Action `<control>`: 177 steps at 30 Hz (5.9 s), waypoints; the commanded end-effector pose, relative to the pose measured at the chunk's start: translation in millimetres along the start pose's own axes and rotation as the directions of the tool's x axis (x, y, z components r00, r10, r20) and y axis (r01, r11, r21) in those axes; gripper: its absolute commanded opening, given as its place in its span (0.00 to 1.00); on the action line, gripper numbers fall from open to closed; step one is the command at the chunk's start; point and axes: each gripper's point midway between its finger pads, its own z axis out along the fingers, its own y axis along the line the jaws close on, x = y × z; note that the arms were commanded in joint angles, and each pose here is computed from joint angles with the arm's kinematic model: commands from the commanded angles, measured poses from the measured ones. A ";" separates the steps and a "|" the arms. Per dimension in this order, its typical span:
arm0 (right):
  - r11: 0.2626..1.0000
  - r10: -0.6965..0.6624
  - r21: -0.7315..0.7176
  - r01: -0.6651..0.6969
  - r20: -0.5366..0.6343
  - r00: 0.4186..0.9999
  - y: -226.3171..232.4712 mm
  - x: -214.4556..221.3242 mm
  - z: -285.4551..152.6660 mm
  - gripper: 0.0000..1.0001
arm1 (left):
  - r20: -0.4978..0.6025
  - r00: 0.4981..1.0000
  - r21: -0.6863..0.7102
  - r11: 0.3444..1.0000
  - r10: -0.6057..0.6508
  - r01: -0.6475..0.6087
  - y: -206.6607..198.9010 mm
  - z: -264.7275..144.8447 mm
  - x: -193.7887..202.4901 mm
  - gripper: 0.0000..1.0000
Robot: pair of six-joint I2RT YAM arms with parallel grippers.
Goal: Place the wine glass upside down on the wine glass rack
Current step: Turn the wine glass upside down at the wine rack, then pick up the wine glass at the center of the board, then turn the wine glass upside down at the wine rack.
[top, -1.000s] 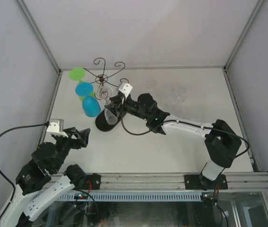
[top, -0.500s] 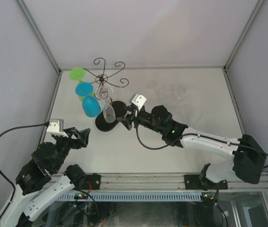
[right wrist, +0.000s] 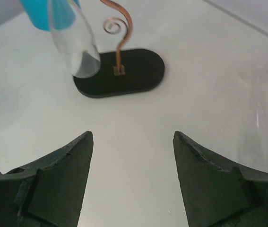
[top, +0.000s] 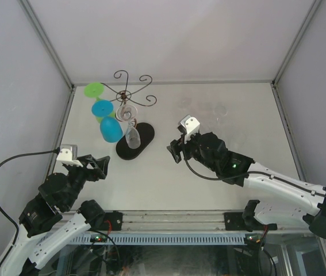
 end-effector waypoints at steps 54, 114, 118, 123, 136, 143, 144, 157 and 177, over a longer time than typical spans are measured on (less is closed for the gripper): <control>0.514 0.480 0.701 -0.495 0.243 0.843 -200.5 117.6 -122.3 1.00 | 0.015 1.000 0.010 1.000 -0.007 0.007 -2.9 3.2 -1.1 0.78; 0.425 0.349 0.792 -0.439 0.304 0.886 -233.1 168.0 -84.9 0.19 | 0.020 1.000 0.016 1.000 -0.009 0.009 -3.1 2.3 -1.2 0.78; 0.463 0.332 0.771 -0.437 0.306 0.892 -229.5 157.2 -86.4 0.10 | 0.033 0.999 0.022 1.000 -0.017 0.016 -2.8 0.0 -3.7 0.78; 0.561 0.308 0.688 -0.460 0.342 0.888 -216.1 126.6 -89.2 0.09 | 0.092 0.994 0.050 0.998 -0.052 0.047 -1.1 -10.3 -13.6 0.78; 0.785 0.316 0.352 -0.509 0.479 0.819 -141.8 25.3 -99.0 0.06 | 0.207 0.977 0.182 0.983 -0.058 0.020 -18.4 -41.8 -68.6 0.81; 0.865 0.291 0.196 -0.461 0.554 0.780 -86.3 -45.9 -91.9 0.07 | 0.188 0.978 0.235 0.971 -0.093 0.047 -39.2 -34.1 -80.8 0.82; 0.874 0.293 0.170 -0.455 0.563 0.772 -77.7 -54.6 -91.0 0.06 | 0.187 0.977 0.254 0.966 -0.105 0.055 -43.7 -34.0 -82.4 0.82; 0.920 0.357 -0.154 -0.359 0.705 0.612 5.3 -148.1 -99.4 0.07 | 0.046 0.963 0.492 0.845 -0.266 0.210 -115.5 -13.9 -80.3 0.79; 0.944 0.327 -0.276 -0.180 0.719 0.614 67.8 -182.0 -96.1 0.07 | -0.048 0.964 0.583 0.776 -0.262 0.240 -188.1 19.1 -80.7 0.73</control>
